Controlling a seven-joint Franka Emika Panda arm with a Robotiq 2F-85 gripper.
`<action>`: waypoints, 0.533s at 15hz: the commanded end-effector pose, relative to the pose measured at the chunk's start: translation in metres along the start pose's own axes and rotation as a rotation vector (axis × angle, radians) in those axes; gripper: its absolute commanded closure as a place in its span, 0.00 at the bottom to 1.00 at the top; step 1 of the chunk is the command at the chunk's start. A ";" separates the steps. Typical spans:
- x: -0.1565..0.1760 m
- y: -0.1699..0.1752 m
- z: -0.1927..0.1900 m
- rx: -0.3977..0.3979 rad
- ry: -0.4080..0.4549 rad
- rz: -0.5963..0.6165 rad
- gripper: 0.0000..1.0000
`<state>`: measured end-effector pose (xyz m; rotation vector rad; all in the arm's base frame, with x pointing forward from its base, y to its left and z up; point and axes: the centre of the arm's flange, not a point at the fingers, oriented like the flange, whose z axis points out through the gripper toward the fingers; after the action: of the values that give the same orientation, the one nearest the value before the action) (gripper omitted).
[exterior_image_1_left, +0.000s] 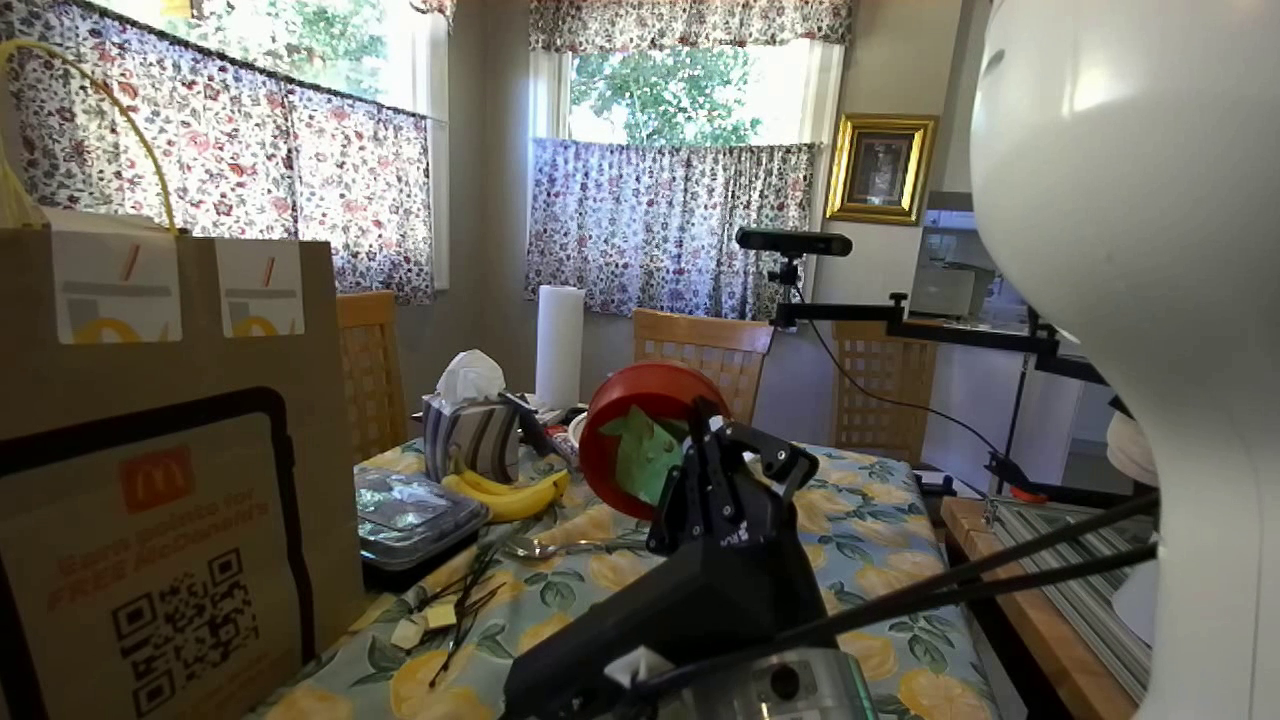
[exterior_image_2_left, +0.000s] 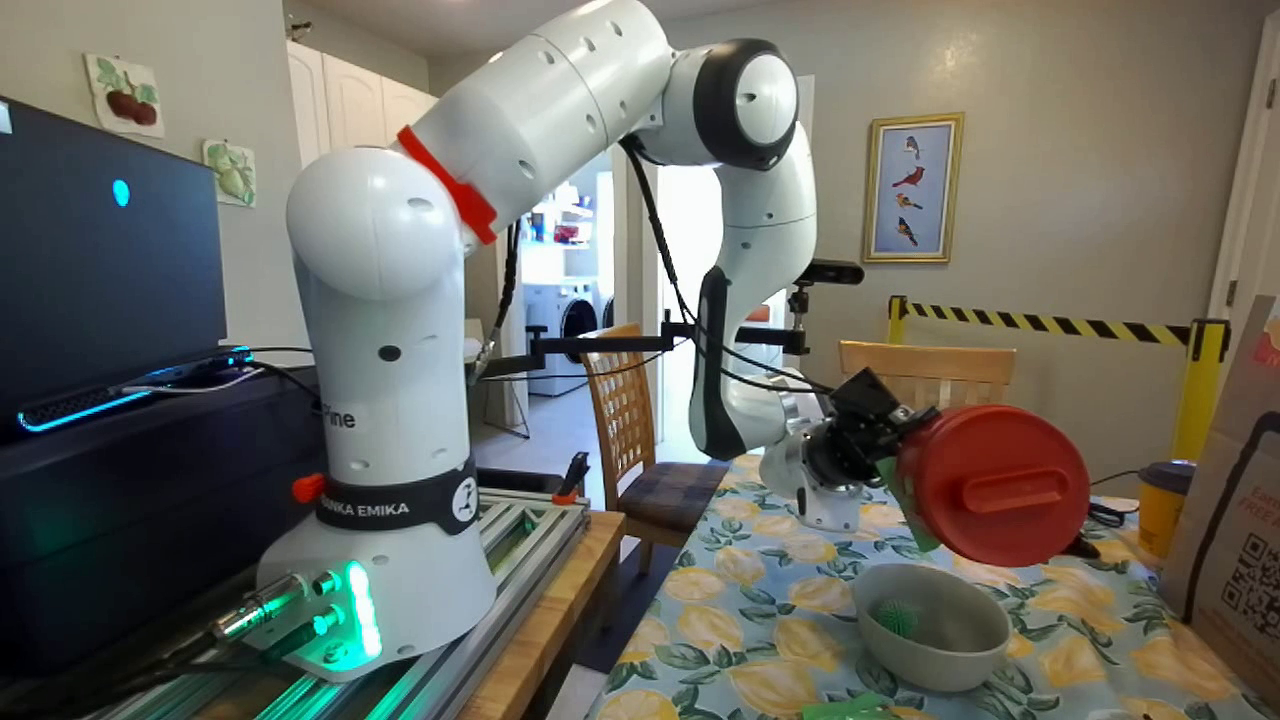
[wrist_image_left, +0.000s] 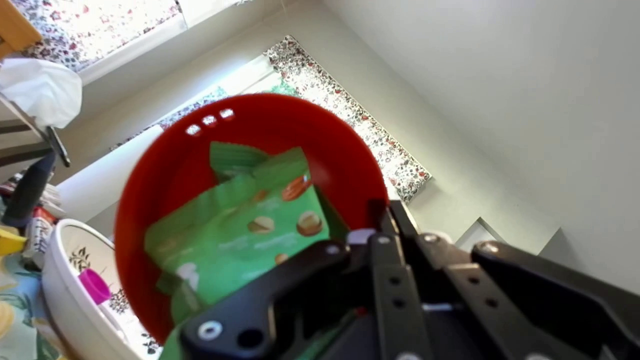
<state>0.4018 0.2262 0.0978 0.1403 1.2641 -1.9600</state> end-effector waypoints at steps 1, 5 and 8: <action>-0.003 -0.003 0.004 0.027 -0.095 0.021 0.99; -0.002 0.001 0.001 0.003 -0.029 0.019 0.97; -0.002 0.001 0.002 0.004 -0.028 0.018 0.97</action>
<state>0.4044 0.2257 0.0985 0.1253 1.2369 -1.9422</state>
